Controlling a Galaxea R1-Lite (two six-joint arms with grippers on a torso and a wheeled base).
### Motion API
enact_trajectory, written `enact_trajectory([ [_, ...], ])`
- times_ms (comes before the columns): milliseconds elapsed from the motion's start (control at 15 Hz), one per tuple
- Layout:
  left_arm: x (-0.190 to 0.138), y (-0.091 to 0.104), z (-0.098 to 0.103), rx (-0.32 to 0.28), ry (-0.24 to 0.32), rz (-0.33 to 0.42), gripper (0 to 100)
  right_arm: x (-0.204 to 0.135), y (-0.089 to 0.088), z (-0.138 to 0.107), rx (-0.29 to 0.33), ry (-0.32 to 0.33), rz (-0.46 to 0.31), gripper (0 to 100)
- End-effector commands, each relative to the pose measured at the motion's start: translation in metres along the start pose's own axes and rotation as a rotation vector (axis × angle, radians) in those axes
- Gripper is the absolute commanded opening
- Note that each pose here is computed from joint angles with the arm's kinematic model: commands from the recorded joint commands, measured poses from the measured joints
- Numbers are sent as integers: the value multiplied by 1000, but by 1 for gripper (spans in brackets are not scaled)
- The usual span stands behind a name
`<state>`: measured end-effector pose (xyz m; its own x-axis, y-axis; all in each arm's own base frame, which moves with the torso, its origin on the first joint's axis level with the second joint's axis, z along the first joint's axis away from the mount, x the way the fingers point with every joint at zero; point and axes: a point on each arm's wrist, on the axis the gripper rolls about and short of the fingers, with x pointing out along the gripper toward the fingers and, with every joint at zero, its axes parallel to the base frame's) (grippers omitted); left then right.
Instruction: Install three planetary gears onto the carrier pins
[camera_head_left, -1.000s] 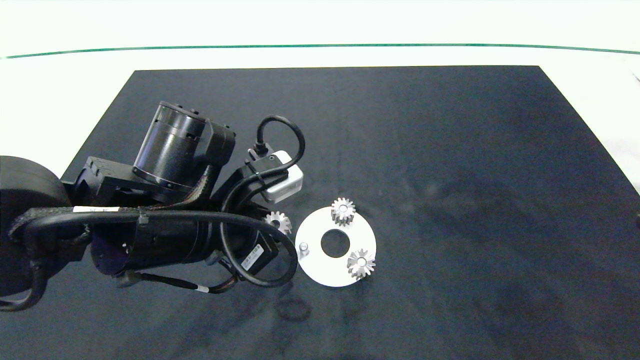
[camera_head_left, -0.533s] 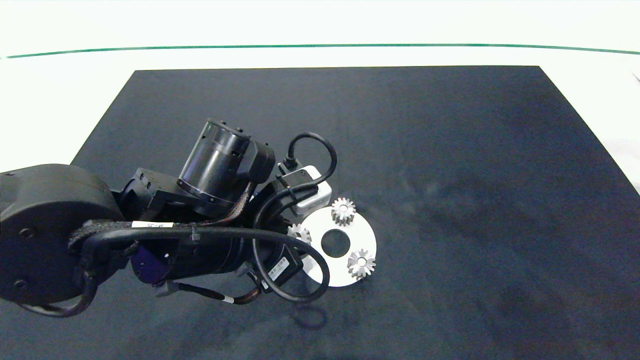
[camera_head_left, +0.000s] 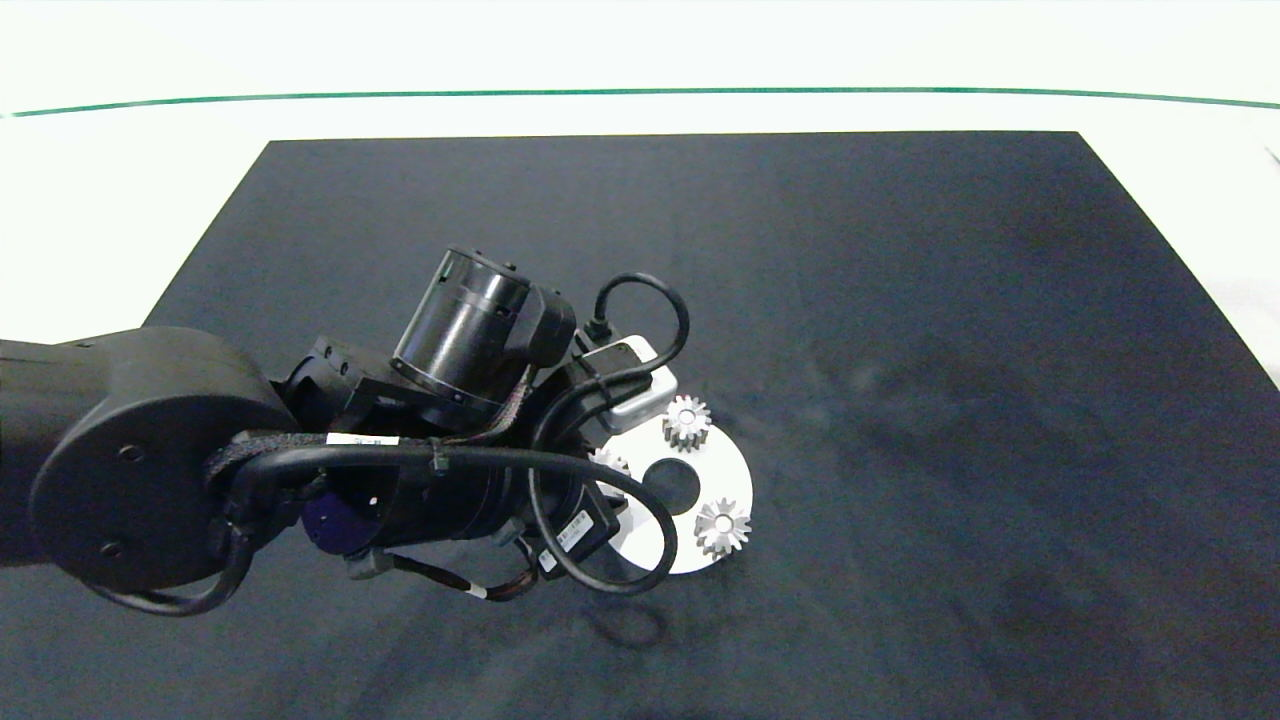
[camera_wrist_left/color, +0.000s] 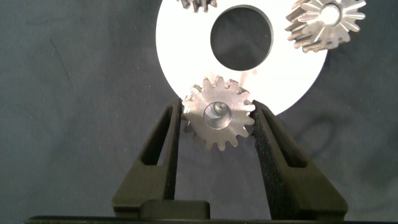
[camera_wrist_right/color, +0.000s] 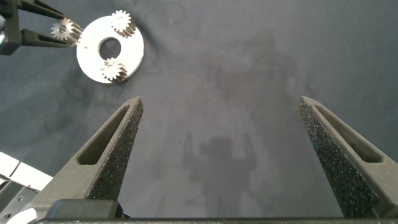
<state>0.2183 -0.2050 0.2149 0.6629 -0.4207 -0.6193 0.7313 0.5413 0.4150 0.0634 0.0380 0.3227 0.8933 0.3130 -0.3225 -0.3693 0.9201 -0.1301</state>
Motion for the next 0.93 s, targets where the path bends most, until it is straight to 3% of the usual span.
enact_trajectory([
  [67, 3, -2, -2, 4, 15, -5, 28, 2, 0, 1, -1, 1, -1, 100],
  [933, 6, 1, -7, -1, 35, -2, 28, 0, 0, 1, 2, -8, -2, 100],
])
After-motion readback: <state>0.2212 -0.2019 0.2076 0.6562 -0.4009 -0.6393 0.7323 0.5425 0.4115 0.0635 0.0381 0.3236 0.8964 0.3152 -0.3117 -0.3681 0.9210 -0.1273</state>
